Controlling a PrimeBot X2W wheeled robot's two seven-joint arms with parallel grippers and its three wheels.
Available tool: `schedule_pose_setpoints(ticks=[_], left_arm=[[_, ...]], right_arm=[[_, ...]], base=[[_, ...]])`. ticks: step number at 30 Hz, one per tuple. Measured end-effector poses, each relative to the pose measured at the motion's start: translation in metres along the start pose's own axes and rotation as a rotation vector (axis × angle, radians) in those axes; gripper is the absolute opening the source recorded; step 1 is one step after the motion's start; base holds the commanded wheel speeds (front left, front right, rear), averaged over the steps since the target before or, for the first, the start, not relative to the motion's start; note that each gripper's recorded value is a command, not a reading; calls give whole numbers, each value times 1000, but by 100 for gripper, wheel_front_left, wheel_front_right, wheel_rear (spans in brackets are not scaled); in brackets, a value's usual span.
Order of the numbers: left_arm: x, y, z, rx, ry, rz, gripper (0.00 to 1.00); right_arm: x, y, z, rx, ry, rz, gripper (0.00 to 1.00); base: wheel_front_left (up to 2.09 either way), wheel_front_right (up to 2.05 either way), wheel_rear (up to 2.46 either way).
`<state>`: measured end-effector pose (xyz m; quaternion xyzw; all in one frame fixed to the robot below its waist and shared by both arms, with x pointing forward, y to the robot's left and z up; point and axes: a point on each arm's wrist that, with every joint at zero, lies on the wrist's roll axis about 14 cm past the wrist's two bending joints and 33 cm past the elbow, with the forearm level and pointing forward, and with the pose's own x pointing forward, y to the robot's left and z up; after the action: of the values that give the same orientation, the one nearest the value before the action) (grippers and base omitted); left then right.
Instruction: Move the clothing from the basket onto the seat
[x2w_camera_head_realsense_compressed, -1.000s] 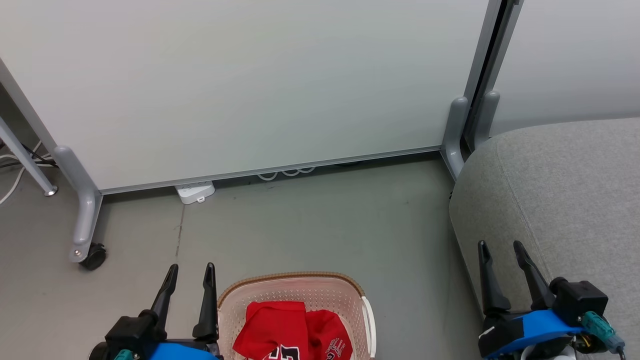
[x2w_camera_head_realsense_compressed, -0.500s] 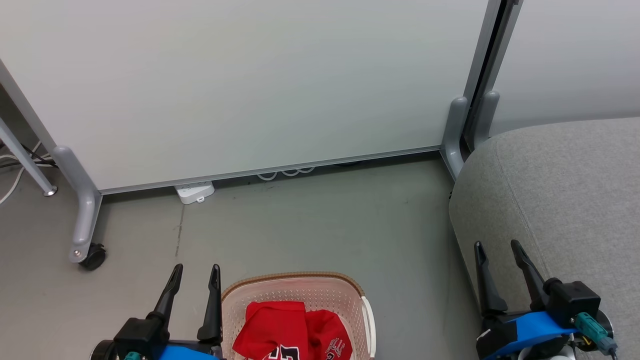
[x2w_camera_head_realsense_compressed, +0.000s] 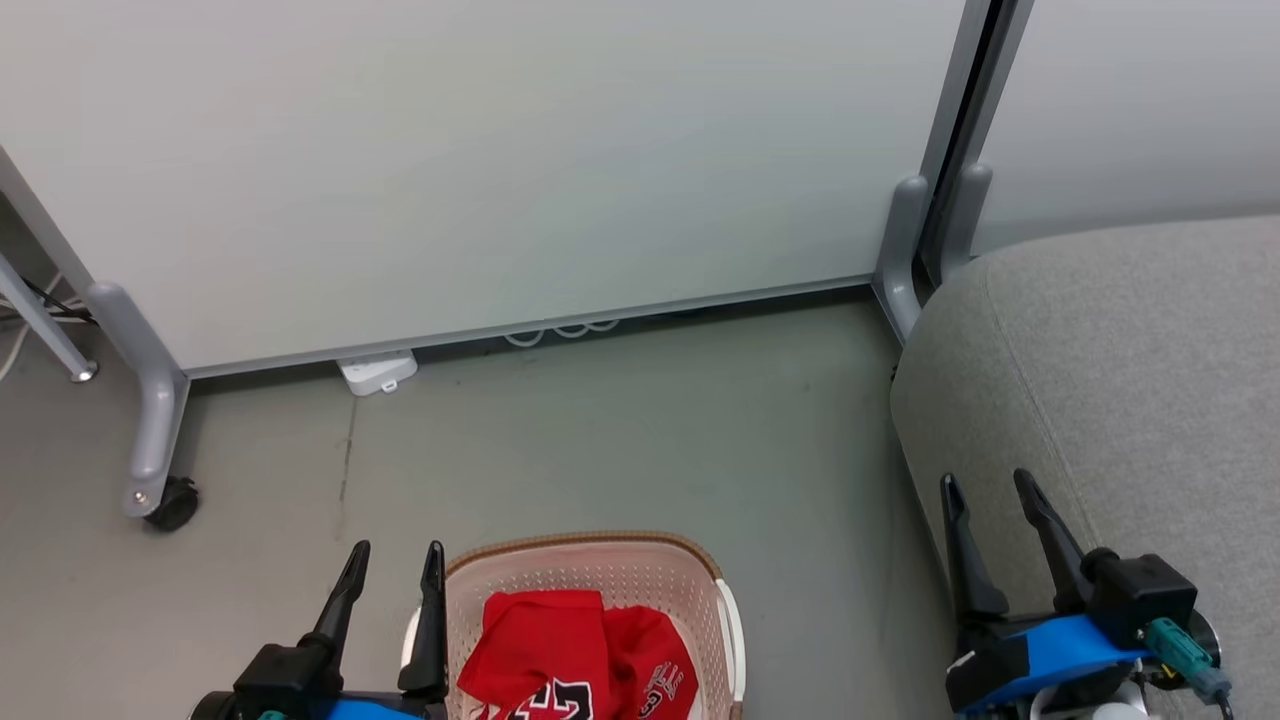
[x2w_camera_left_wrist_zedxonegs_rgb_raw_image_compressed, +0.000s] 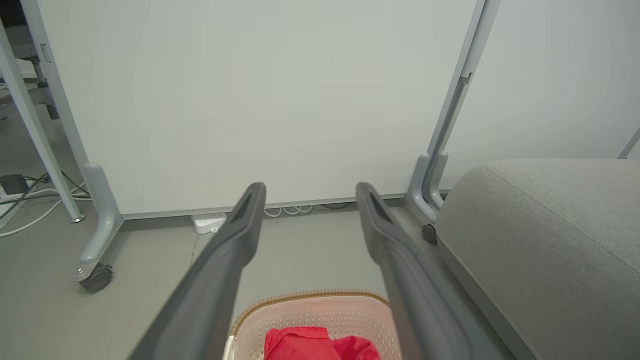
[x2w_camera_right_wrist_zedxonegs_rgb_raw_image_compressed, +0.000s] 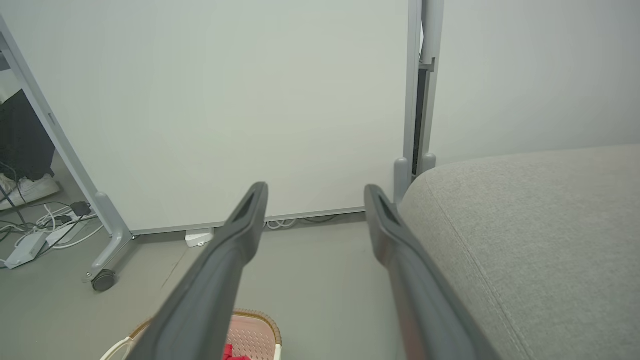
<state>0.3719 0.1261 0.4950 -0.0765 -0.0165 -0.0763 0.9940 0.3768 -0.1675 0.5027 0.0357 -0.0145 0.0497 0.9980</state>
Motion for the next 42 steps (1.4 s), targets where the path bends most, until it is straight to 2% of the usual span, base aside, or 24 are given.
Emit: schedule_pose_setpoints(ticks=[10,18,29,36,42], left_arm=[[25,-8,-65,1,192,-67,100],[34,-4,-159,-11,493,-111,100],[25,-7,-267,-27,891,-169,100],[22,-7,-312,-22,1056,-194,100],[15,2,-342,-10,1165,-172,100]], right_arm=[[37,-2,0,-9,-14,9,100],[67,-3,-26,2,25,22,100],[78,-13,-82,51,138,2,100],[78,-28,-107,66,194,-38,100],[80,-38,-112,75,198,-63,100]], base=[[0,0,0],[0,0,0],[0,0,0],[0,0,0],[0,0,0]])
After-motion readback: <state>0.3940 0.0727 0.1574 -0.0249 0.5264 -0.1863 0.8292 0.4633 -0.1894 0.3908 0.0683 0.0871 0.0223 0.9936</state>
